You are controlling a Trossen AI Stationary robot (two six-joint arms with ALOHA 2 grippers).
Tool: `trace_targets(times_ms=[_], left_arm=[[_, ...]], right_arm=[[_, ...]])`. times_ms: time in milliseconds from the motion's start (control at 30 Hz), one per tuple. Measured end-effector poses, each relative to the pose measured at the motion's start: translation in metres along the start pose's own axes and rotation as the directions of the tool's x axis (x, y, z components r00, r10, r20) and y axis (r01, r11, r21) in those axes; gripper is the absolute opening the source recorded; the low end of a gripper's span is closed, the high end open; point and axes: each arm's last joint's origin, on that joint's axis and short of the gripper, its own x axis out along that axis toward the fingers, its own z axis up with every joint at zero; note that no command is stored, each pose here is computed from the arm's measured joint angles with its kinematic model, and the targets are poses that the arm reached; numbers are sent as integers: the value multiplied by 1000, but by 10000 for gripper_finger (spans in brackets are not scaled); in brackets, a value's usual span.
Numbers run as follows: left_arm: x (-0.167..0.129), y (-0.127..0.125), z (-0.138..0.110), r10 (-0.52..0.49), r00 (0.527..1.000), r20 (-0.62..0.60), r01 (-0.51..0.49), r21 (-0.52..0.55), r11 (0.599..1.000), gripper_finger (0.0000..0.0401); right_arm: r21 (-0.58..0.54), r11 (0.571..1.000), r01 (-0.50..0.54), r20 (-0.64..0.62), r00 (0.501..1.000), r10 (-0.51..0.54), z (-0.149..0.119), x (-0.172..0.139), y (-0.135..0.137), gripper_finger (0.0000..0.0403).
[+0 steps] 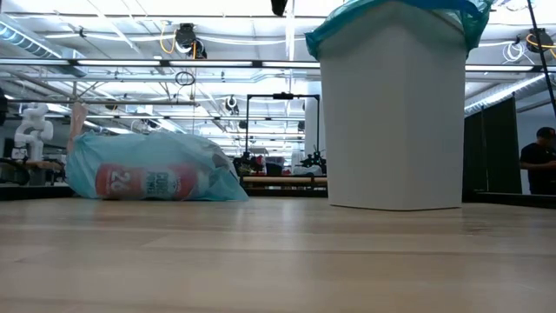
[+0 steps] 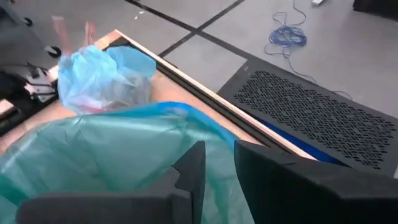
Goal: Place trash/remove bag and relplace
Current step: Insert the blue trash bag into the white trash bin
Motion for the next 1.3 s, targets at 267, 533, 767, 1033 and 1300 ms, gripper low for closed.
trace_targets(times_ms=[267, 533, 767, 1033, 1300], left_arm=[[22, -5, -13, -28, 1000, -6, 28, 3, 1000, 113], [22, -3, -13, 4, 1000, -1, -4, -22, 1000, 113], [21, 4, -19, 31, 998, -59, -33, -42, 999, 113], [21, 4, -24, -4, 994, -114, -10, -123, 992, 113], [17, 4, -38, -15, 964, -265, -32, -171, 985, 113]], right_arm=[[51, 997, 56, -61, 997, -53, 3, 15, -23, 64], [132, 973, 191, 56, 978, -199, 7, -10, -40, 61], [183, 951, 250, -163, 961, -221, -14, -10, -50, 61], [244, 953, 178, -263, 958, -112, -36, 4, -51, 61], [339, 939, -58, -296, 941, 165, -55, 15, -42, 61]])
